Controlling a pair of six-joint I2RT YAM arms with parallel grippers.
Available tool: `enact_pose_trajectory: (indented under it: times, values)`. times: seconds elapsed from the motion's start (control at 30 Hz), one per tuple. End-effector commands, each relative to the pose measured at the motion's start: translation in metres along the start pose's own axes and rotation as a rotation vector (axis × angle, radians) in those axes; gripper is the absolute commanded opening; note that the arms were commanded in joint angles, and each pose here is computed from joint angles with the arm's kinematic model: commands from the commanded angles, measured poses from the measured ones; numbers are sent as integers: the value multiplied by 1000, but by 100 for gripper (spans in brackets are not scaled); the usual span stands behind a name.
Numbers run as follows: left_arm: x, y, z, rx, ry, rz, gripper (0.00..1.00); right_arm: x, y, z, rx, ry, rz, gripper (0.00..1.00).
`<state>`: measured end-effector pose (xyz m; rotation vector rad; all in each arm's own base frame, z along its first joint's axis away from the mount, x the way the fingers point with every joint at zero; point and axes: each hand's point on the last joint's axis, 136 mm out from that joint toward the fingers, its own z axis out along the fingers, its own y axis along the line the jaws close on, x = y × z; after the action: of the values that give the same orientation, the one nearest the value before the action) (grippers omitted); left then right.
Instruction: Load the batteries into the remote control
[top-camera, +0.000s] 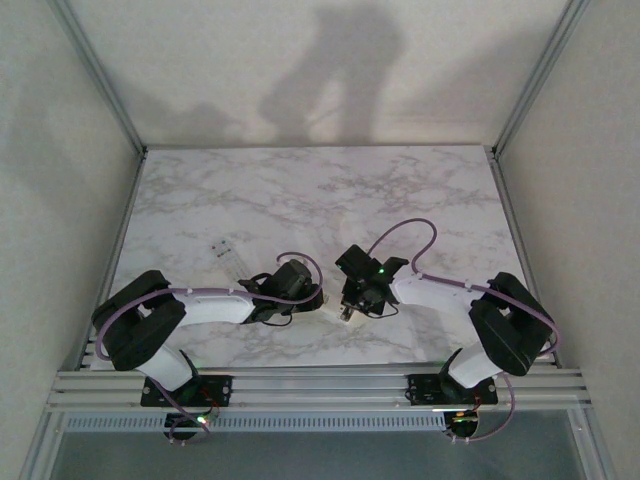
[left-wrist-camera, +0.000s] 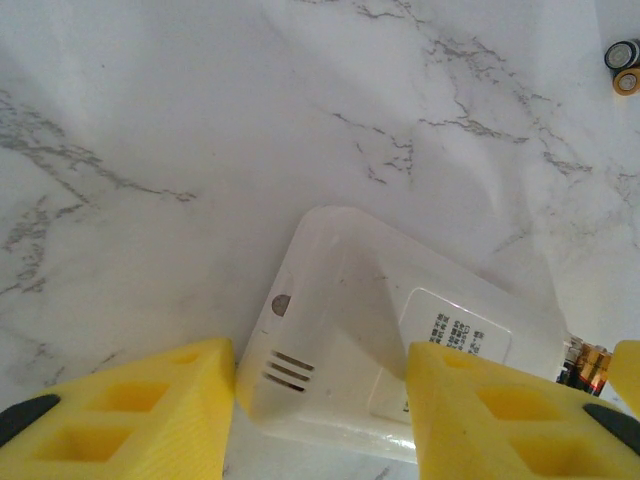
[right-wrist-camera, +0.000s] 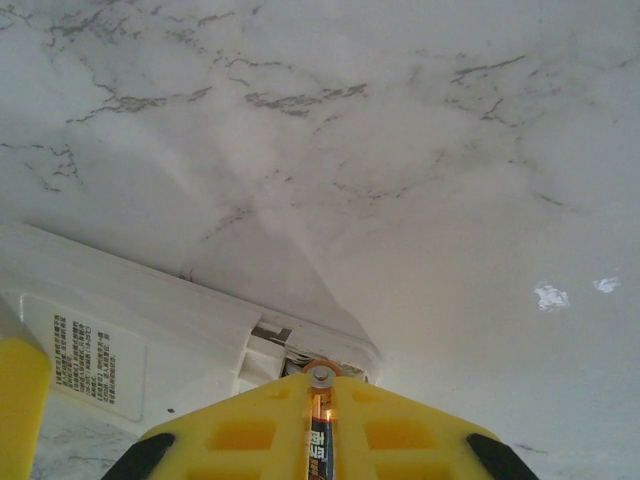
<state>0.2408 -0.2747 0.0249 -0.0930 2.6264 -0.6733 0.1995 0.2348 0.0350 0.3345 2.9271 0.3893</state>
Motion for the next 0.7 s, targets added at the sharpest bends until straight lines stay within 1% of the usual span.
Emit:
enact_pose_trajectory:
  times: [0.0, 0.67]
  values:
    - [17, -12, 4, 50, 58, 12, 48, 13, -10, 7, 48, 39, -23, 12]
    - [17, -13, 4, 56, 55, 12, 48, 29, -20, 9, 93, 55, -55, 13]
